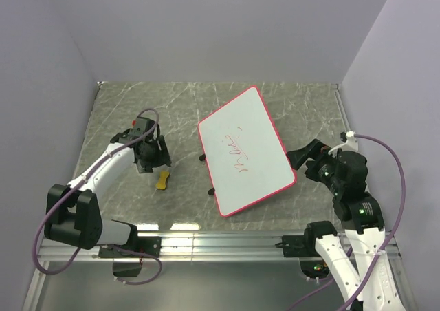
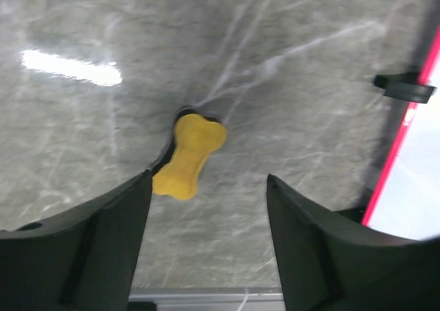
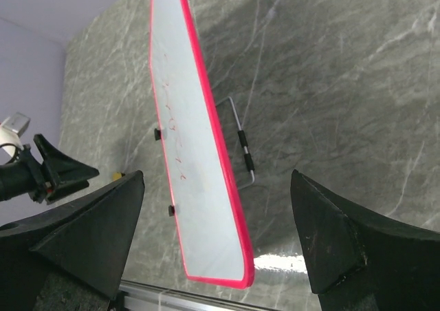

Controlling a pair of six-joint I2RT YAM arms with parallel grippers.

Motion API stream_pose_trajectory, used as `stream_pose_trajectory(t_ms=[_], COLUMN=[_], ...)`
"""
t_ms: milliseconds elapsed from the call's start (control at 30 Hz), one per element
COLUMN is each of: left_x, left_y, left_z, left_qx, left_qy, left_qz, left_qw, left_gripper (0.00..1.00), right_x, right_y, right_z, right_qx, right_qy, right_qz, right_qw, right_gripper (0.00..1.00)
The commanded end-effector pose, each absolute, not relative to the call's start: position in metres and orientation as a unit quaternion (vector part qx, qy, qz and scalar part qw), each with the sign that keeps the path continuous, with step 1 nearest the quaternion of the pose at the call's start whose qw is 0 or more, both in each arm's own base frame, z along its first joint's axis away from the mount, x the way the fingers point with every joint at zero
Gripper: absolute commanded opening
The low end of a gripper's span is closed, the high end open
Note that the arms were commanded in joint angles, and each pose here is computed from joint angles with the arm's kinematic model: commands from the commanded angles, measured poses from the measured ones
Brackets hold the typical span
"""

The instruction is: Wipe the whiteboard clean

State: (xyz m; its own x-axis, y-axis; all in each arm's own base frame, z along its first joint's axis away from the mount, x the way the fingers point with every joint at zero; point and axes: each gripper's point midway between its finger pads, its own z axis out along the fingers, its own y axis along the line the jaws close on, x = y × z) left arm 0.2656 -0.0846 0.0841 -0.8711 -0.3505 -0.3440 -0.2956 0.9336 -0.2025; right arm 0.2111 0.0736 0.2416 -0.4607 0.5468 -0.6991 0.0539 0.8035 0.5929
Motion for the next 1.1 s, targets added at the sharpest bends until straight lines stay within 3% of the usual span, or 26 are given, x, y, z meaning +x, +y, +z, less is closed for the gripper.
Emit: stream_pose_trajectory(t_ms=[0, 167, 533, 700, 867, 1067], left_x=[0.268, 0.269, 0.263, 0.256, 0.246, 0.239], left_y=[-0.104, -0.108, -0.093, -0.101, -0.109, -0.109], left_z=[0.085, 0.081, 0.027, 0.019, 0.016, 0.007], left_qx=[-0.130, -0.125, -0.144, -0.151, -0.160, -0.161], left_qy=[0.963, 0.964, 0.979, 0.980, 0.980, 0.981], left_qz=[-0.114, -0.110, -0.040, -0.047, -0.045, -0.024], left_qw=[0.206, 0.207, 0.136, 0.117, 0.113, 0.105], left_gripper=[0.74, 0.87, 0.86, 0.80, 0.67, 0.61], right_x=[0.208, 0.206, 0.200, 0.193, 0.191, 0.194], right_y=[0.073, 0.071, 0.067, 0.062, 0.062, 0.064], right_z=[0.235, 0.230, 0.228, 0.228, 0.231, 0.245], right_qx=[0.189, 0.190, 0.180, 0.178, 0.185, 0.169], right_qy=[0.821, 0.824, 0.832, 0.834, 0.830, 0.827], right_qz=[0.250, 0.244, 0.227, 0.215, 0.219, 0.223], right_qw=[0.477, 0.475, 0.473, 0.475, 0.479, 0.488], right_gripper=[0.93, 0.94, 0.93, 0.93, 0.93, 0.94])
